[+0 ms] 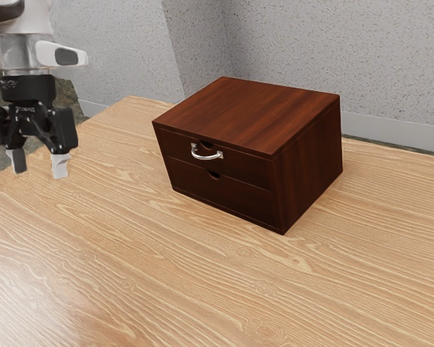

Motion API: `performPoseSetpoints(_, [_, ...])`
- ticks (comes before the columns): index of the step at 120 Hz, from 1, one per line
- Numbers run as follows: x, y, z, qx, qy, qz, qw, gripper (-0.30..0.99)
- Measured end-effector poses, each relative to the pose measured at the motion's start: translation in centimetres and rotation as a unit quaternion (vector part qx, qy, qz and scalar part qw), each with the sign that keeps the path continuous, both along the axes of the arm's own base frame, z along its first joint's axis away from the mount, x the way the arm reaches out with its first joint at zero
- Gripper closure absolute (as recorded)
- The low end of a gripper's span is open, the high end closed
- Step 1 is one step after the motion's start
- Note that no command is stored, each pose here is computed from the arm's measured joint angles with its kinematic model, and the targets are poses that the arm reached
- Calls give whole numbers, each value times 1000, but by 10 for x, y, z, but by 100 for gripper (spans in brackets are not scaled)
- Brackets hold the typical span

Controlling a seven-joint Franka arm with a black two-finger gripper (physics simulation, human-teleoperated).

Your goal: Pull the drawer handle with one arm to open the drawer

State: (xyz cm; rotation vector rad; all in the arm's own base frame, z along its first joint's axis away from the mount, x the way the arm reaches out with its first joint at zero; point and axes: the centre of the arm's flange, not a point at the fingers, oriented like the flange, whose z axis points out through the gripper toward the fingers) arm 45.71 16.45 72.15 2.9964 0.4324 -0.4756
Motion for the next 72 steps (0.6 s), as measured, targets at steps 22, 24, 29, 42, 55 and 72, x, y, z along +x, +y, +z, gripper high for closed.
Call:
performPoseSetpoints(22, [36,10,-11,32,-92,-13,995,0])
performPoseSetpoints(24, [42,-6,-10,34,-96,-30,994,0])
performPoseSetpoints(29, [51,-52,-4,39,-111,-75,990,0])
performPoseSetpoints(42, [29,-167,-6,51,-128,-185,973,0])
performPoseSetpoints(55, [-13,-129,-50,73,-161,-168,970,0])
performPoseSetpoints(72, [-17,-128,-85,72,-246,-251,933,0])
